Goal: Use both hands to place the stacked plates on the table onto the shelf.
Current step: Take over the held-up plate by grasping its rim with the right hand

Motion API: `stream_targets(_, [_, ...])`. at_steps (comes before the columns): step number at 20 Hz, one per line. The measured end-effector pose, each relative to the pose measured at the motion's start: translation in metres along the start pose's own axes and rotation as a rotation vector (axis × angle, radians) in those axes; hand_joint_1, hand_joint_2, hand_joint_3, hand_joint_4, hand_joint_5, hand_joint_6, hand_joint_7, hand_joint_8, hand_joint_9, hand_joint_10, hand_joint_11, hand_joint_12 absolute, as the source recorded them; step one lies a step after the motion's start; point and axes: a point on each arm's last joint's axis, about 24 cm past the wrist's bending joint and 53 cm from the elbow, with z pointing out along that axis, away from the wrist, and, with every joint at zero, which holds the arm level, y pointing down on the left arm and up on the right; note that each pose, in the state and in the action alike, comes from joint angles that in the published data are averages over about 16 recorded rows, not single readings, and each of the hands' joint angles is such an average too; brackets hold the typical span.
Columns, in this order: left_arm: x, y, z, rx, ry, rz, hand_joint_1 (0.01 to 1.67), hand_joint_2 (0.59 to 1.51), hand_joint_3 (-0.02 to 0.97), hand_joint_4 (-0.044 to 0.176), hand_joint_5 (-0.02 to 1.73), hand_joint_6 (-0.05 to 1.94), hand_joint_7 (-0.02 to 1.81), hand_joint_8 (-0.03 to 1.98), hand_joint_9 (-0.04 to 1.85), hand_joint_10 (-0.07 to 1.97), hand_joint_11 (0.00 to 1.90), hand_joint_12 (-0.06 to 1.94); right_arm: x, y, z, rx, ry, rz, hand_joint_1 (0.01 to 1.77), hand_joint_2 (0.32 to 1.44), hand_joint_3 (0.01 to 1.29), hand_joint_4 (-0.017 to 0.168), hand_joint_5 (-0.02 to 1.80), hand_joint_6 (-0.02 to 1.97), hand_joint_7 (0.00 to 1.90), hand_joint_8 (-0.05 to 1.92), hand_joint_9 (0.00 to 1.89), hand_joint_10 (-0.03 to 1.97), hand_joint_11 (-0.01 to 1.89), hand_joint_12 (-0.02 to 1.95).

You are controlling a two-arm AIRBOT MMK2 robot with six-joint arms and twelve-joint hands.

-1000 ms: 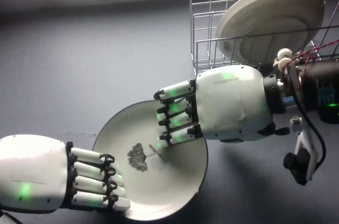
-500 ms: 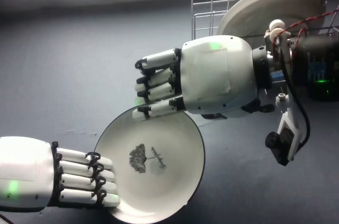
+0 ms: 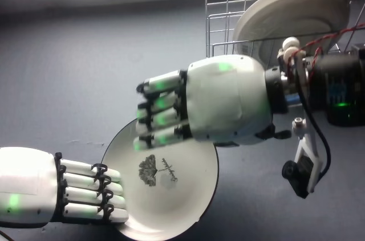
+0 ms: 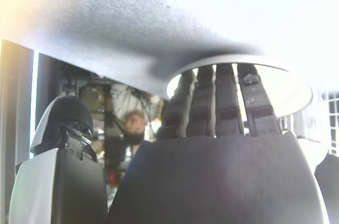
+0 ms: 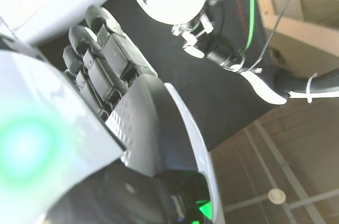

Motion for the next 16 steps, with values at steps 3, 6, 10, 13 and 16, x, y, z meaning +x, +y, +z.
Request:
stream_targets(3, [0.001, 0.001, 0.000, -0.001, 0.001, -0.004, 0.02, 1.145, 0.021, -0.003, 0.05, -0.01, 0.08, 0.00, 0.06, 0.00, 0.02, -0.01, 0.004, 0.010, 0.002, -0.013, 0.008, 0.011, 1.25, 0.98, 0.02, 0.004, 0.37, 0.00, 0.44, 0.01, 0.39, 0.06, 0.02, 1.17])
stream_targets(6, [0.002, 0.001, 0.000, -0.002, 0.002, -0.007, 0.02, 1.142, 0.021, -0.003, 0.06, -0.01, 0.08, 0.00, 0.06, 0.00, 0.02, -0.02, 0.008, 0.019, 0.002, -0.024, 0.017, 0.022, 1.23, 0.99, 0.02, 0.004, 0.37, 0.00, 0.44, 0.01, 0.39, 0.05, 0.02, 1.17])
stream_targets(10, [0.003, 0.002, 0.000, -0.003, 0.002, -0.012, 0.02, 1.141, 0.021, -0.004, 0.08, -0.01, 0.09, 0.00, 0.07, -0.01, 0.02, -0.02, 0.014, 0.027, 0.000, -0.028, 0.032, 0.036, 1.22, 0.99, 0.02, 0.004, 0.37, 0.00, 0.43, 0.01, 0.38, 0.05, 0.02, 1.16])
stream_targets(13, [0.004, 0.002, 0.000, -0.004, 0.003, -0.014, 0.02, 1.142, 0.021, -0.004, 0.08, -0.01, 0.09, -0.01, 0.07, -0.01, 0.02, -0.02, 0.020, 0.031, -0.002, -0.029, 0.044, 0.049, 1.20, 1.00, 0.02, 0.004, 0.37, 0.00, 0.43, 0.01, 0.38, 0.05, 0.02, 1.15])
stream_targets(16, [0.004, 0.003, 0.000, -0.005, 0.004, -0.015, 0.02, 1.142, 0.021, -0.004, 0.08, -0.01, 0.09, -0.01, 0.07, -0.01, 0.02, -0.02, 0.026, 0.034, -0.004, -0.027, 0.057, 0.061, 1.20, 1.01, 0.02, 0.004, 0.37, 0.00, 0.43, 0.01, 0.38, 0.05, 0.02, 1.15])
